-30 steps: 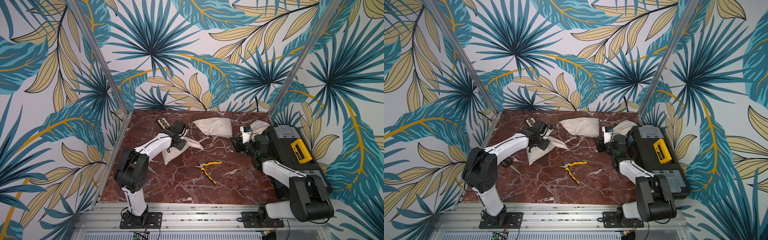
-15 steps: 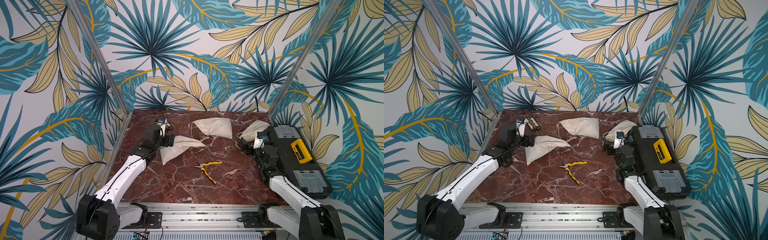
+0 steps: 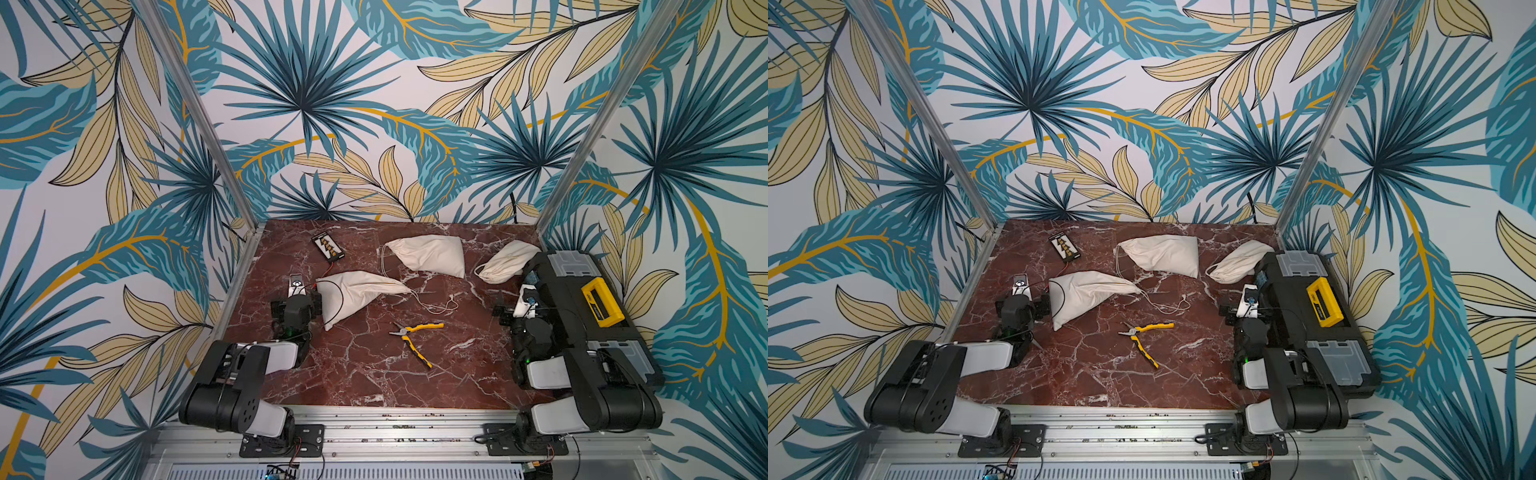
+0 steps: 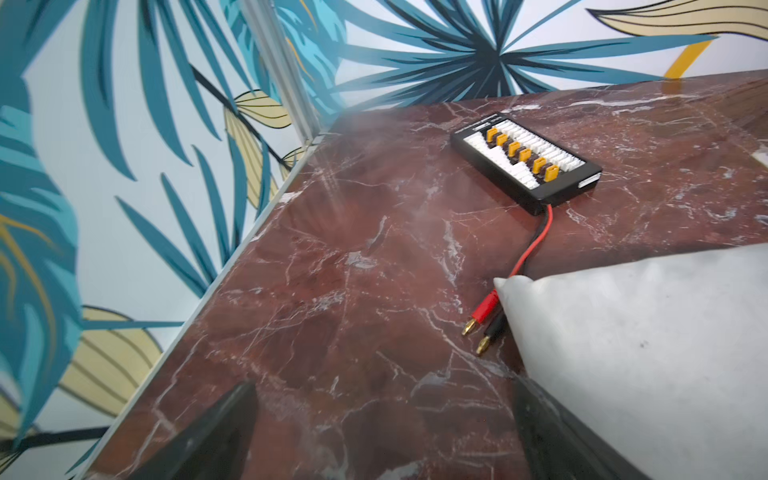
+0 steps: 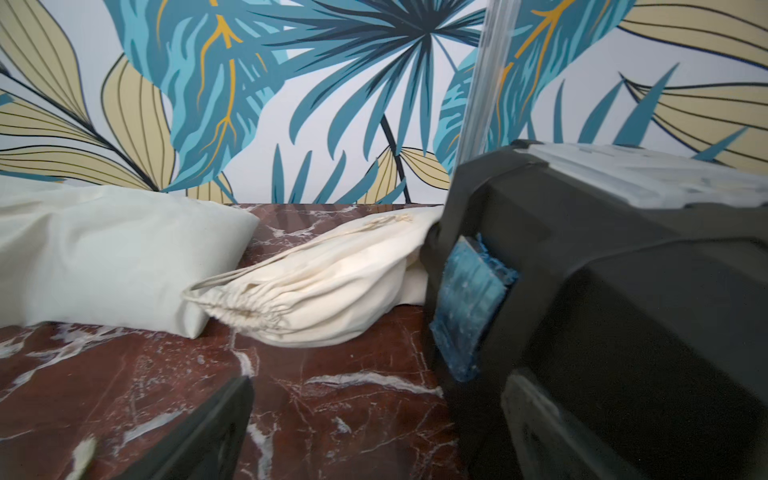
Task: Close the soil bag
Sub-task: Reset both arms
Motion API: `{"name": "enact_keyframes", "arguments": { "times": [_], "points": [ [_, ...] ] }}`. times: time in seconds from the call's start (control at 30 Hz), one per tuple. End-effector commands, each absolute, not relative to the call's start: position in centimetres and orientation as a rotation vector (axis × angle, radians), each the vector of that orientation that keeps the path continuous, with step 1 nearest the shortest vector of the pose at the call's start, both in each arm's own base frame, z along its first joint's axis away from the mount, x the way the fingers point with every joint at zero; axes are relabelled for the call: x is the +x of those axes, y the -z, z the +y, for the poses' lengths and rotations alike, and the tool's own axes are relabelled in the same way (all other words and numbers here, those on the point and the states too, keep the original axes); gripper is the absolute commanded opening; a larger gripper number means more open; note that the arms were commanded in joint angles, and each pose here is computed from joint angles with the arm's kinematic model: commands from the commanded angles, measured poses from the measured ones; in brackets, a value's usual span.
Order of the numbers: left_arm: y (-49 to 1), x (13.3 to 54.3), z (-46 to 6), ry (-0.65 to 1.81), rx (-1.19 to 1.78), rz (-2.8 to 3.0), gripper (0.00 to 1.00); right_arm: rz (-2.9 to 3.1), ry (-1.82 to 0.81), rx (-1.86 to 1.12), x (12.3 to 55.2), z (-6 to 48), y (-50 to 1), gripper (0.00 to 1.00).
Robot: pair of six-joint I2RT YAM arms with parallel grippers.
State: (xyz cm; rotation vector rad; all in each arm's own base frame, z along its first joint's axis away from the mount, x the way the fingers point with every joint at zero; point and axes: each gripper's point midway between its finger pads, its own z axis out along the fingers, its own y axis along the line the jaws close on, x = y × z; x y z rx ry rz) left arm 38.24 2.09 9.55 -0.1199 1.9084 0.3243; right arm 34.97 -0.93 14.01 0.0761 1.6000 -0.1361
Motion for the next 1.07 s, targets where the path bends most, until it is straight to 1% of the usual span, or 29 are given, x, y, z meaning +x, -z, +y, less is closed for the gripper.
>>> {"name": "enact_keyframes", "arguments": {
  "times": [0.0, 0.03, 0.1, 0.27, 0.3, 0.37, 1.03],
  "points": [
    [-12.5, 38.5, -0.4, -0.190, 0.016, 1.698, 1.00, 1.449, 0.022, 0.107, 33.7, -1.4, -16.8, 0.99],
    [-12.8, 37.7, -0.4, -0.177, 0.006, 1.663, 1.00, 1.455, 0.007, 0.104, 33.5, -1.5, -16.7, 0.99],
    [-13.2, 37.5, 0.2, -0.192, -0.028, 1.632, 1.00, 1.453, -0.008, 0.093, 33.7, -1.4, -16.7, 0.99],
    [-12.4, 39.5, -2.1, -0.126, 0.121, 1.732, 1.00, 1.608, -0.081, -0.052, 37.6, 0.7, -14.7, 0.99],
    [-11.4, 40.0, -1.4, -0.119, 0.089, 1.794, 1.00, 1.609, -0.082, -0.052, 37.6, 0.7, -14.8, 0.99],
    [-11.5, 40.6, -0.8, -0.035, 0.073, 1.828, 1.00, 1.608, -0.079, -0.050, 37.6, 0.7, -14.8, 0.99],
    [-11.7, 40.5, -0.9, -0.036, 0.080, 1.798, 1.00, 1.611, -0.067, -0.045, 37.6, 0.7, -14.7, 0.99]
  ]
}}
